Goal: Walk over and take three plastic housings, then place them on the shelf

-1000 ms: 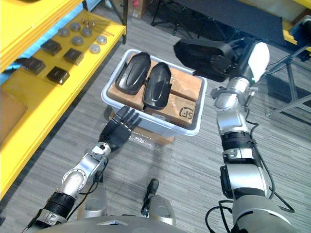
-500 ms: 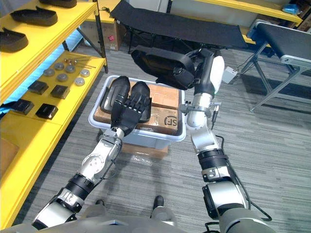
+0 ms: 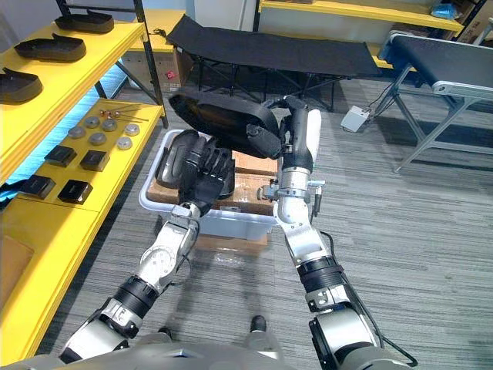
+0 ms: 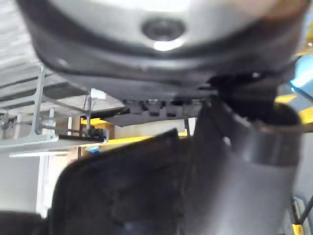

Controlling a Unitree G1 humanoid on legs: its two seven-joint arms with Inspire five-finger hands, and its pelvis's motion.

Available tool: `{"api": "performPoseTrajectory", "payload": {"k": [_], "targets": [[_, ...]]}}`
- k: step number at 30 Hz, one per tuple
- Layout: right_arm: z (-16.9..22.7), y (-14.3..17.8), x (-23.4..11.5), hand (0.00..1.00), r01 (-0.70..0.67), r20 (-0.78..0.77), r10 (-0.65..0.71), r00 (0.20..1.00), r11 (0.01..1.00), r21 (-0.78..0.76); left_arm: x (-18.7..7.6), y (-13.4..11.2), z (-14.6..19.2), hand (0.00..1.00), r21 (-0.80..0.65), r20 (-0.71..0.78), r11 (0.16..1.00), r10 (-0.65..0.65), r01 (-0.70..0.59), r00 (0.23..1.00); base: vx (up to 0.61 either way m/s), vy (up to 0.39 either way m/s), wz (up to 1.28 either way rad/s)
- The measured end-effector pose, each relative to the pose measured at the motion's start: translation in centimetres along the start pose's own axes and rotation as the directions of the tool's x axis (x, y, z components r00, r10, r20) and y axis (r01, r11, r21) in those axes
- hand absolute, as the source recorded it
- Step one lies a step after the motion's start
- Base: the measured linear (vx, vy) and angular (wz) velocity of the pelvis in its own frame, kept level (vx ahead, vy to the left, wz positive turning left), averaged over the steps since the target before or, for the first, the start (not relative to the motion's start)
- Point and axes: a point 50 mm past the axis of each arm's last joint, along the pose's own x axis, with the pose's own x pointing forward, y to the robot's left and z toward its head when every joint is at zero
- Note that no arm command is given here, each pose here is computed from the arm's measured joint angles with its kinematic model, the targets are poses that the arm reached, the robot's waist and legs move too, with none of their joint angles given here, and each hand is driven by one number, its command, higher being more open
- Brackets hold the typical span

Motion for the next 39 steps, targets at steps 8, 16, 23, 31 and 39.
{"api": "performPoseTrajectory", "payload": {"k": [8, 16, 23, 31, 39], "targets": [[0.7, 0.0, 0.1, 0.0, 0.02, 0.035, -0.021, 0.999, 0.999, 0.026, -0.2, 1.6, -0.5, 1.0, 0.093, -0.046, 0.994, 0.069, -0.064, 0.997, 0.0, 0.0, 0.0], [0.9, 0.4, -0.9, 0.0, -0.025, 0.009, 0.024, 1.0, 0.993, 0.119, -0.3, 1.3, -0.3, 1.0, -0.004, -0.014, 0.998, -0.063, 0.063, 0.998, -0.01, 0.003, -0.01], [-0.6, 2.0, -4.1, 0.0, -0.088, -0.104, 0.109, 0.989, 0.978, 0.188, -0.3, 0.9, 0.3, 1.0, -0.113, 0.085, 0.985, -0.122, 0.132, 0.989, 0.0, 0.0, 0.0], [-0.8, 3.1, -5.3, 0.0, -0.082, -0.167, 0.138, 0.976, 0.95, 0.303, -0.6, 0.9, 0.4, 1.0, -0.226, 0.159, 0.965, -0.096, 0.131, 0.983, 0.0, 0.0, 0.0], [-0.2, 4.6, -6.6, 0.0, -0.1, -0.191, 0.191, 0.963, 0.91, 0.403, -0.6, 1.0, 0.5, 0.0, -0.295, 0.186, 0.948, -0.069, 0.123, 0.98, 0.0, 0.0, 0.0]]}}
